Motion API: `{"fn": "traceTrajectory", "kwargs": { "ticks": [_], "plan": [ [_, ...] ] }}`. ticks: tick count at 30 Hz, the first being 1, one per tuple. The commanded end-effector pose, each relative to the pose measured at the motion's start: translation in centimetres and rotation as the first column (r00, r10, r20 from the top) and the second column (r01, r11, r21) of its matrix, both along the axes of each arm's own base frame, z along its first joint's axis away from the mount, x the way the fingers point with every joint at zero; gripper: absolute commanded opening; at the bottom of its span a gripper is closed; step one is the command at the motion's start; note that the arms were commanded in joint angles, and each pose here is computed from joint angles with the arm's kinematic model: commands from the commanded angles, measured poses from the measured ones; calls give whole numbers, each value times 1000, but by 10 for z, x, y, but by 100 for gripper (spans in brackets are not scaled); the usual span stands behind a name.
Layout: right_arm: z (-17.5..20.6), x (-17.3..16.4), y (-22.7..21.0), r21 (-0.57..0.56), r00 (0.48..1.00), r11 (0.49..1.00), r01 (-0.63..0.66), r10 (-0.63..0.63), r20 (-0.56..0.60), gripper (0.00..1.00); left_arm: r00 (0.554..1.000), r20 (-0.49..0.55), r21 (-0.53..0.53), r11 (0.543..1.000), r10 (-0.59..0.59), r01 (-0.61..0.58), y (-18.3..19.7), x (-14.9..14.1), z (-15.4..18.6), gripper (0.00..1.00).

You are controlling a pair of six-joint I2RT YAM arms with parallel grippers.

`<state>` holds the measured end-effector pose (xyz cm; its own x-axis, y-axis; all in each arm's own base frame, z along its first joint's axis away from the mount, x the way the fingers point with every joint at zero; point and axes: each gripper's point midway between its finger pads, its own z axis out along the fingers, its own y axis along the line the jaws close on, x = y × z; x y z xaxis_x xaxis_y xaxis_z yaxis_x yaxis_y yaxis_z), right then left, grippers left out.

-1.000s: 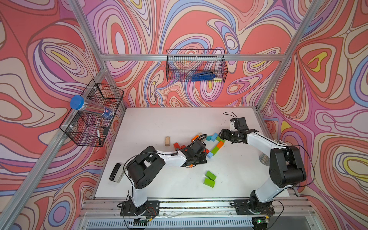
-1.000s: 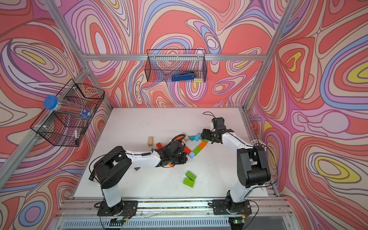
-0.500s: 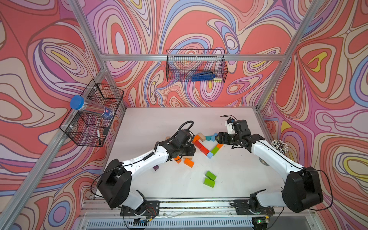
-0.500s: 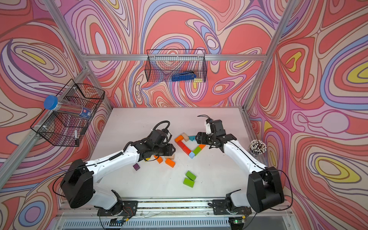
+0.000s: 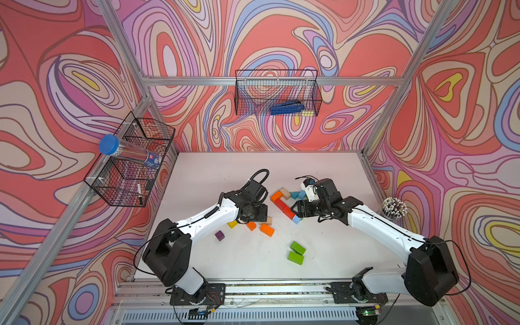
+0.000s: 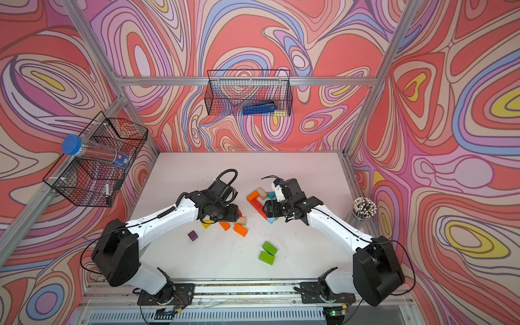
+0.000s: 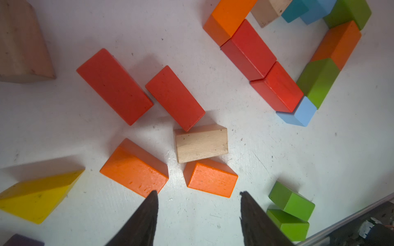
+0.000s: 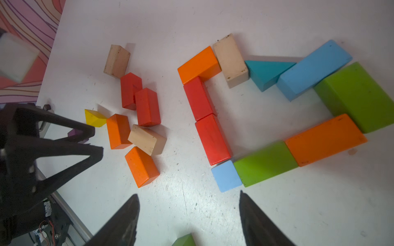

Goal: Assemble a heart with building blocks
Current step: Pick up the building block from the center of the board.

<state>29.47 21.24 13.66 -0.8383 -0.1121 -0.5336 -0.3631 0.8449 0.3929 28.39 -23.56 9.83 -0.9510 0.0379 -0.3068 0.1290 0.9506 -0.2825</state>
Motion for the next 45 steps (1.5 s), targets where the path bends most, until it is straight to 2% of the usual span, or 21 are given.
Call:
{"fn": "traceTrajectory", "kwargs": {
  "ticks": [1, 4, 7, 12, 16, 20, 25, 35, 43, 45],
  "plan": [
    [-2, -11, 10, 6, 999, 999, -42, 42, 1, 72, 1000, -21, 28, 1000, -5, 5, 5, -1, -1, 69],
    [-3, -21, 22, 19, 997, 997, -80, 80, -4, 70, 999, -37, 51, 998, 33, -31, 23, 0, -2, 72],
    [-6, -26, 29, 21, 995, 994, -104, 104, -9, 69, 993, -78, 19, 996, 86, -85, 43, -2, -5, 72],
    [-10, -27, 45, 32, 991, 990, -134, 135, -12, 68, 983, -76, 153, 976, 169, -156, 92, -11, -8, 74],
    [-15, -27, 56, 32, 987, 987, -157, 158, -21, 68, 964, -97, 165, 959, 247, -230, 120, -14, -19, 77],
    [-15, -29, 63, 29, 985, 985, -173, 173, -19, 68, 957, -121, 214, 948, 264, -235, 136, -16, -34, 79],
    [-17, -29, 61, 15, 985, 985, -170, 170, -20, 68, 965, -128, 246, 950, 230, -194, 139, -11, -45, 80],
    [-19, -30, 61, 9, 985, 985, -170, 170, -25, 68, 967, -147, 214, 961, 210, -177, 129, 6, -65, 84],
    [-21, -28, 62, 0, 984, 985, -174, 174, -30, 67, 970, -130, 221, 959, 207, -176, 128, 15, -72, 81],
    [-22, -27, 62, 0, 984, 985, -174, 174, -33, 67, 969, -129, 237, 956, 209, -174, 131, 16, -73, 78]
  ]
}}
